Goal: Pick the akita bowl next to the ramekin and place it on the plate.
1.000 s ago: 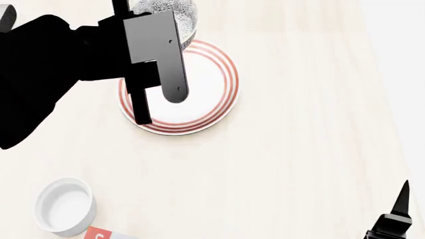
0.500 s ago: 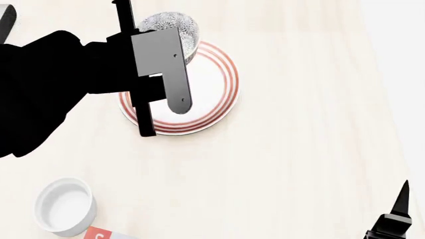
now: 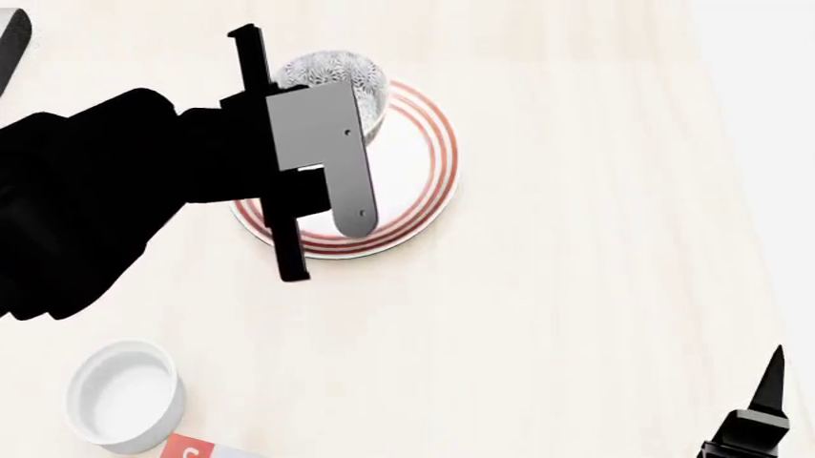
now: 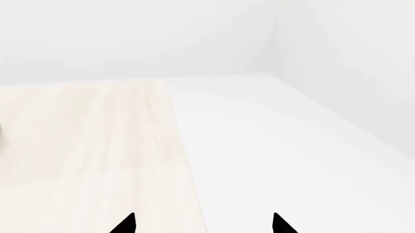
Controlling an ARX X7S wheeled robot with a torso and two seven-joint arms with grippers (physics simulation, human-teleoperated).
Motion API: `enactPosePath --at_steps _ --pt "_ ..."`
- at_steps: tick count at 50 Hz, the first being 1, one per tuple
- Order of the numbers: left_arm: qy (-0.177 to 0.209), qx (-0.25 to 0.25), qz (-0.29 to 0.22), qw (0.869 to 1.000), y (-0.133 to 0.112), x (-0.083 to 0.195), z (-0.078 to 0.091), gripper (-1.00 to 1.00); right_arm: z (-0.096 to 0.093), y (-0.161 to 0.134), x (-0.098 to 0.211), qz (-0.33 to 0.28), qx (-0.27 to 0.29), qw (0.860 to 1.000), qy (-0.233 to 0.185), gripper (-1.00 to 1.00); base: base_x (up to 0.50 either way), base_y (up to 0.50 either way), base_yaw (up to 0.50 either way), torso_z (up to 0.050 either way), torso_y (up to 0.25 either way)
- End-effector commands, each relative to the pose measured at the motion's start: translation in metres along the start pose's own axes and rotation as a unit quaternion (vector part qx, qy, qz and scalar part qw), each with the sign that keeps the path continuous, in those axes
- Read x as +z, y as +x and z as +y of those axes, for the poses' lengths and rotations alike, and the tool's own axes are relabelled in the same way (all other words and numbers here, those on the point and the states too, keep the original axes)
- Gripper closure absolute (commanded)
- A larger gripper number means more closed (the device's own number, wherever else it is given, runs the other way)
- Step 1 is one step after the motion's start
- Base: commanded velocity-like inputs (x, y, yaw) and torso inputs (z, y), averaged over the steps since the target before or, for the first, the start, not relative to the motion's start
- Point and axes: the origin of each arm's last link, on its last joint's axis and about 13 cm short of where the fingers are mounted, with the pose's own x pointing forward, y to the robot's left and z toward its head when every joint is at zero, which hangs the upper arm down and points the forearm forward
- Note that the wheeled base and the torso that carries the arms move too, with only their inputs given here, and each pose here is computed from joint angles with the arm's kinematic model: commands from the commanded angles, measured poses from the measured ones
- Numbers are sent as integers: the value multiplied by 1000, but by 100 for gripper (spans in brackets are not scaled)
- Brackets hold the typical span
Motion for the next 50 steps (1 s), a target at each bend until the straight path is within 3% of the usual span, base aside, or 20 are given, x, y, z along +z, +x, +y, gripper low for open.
enactPosePath --at_steps 1,21,50 --pt "-4 7 -3 1000 4 0 -1 100 0 0 0 0 0 1000 0 -100 0 0 0 0 10" --pt "-18 46 10 999 7 -5 8 100 0 -1 1 1 0 1000 0 -100 0 0 0 1 0" --pt "-13 48 12 999 8 -7 7 100 0 0 1 1 1 1000 0 -100 0 0 0 0 -19"
